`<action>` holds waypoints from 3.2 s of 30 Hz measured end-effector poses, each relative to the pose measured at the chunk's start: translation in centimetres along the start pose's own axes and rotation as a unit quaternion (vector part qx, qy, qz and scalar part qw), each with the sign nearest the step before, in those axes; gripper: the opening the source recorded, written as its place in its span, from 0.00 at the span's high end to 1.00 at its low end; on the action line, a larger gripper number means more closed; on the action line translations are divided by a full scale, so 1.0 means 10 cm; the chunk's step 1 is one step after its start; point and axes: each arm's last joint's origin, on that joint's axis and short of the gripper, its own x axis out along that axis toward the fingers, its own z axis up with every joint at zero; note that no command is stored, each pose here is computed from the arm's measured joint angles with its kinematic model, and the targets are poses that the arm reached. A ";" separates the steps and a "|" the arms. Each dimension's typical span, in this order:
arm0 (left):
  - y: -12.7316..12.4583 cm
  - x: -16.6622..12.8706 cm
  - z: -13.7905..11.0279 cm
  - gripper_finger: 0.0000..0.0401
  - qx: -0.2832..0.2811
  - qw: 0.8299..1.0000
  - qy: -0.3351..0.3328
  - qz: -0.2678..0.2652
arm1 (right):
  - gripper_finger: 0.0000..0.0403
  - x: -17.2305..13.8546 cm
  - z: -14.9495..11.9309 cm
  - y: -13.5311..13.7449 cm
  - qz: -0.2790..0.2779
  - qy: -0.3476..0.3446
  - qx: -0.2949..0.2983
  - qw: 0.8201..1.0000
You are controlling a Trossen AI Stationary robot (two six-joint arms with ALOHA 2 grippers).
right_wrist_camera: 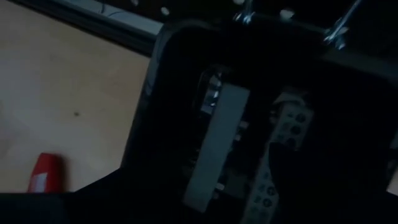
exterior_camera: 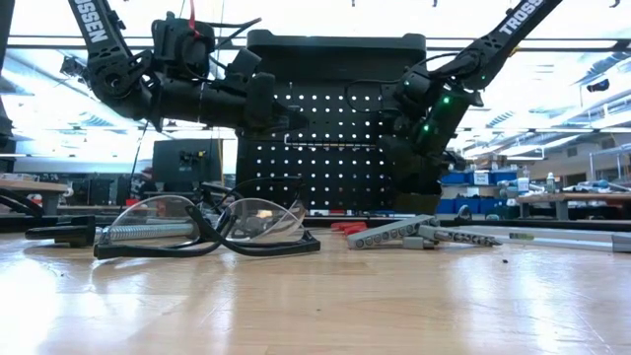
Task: Hang tools onto peg board
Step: Put the screwdriver bits on the table
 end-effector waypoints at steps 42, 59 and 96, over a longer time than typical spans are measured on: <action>-0.03 0.00 0.03 0.88 -0.011 0.999 -0.019 -0.039 | 0.41 -0.05 -0.12 0.15 0.006 0.039 -0.002 0.999; -0.03 0.00 0.03 0.88 -0.011 0.999 -0.015 -0.039 | 0.43 -0.11 -0.24 0.41 -0.102 -0.121 0.046 0.986; -0.05 0.00 0.05 0.88 -0.012 0.998 -0.027 -0.052 | 0.46 0.29 -0.32 0.24 -0.104 -0.077 0.020 0.991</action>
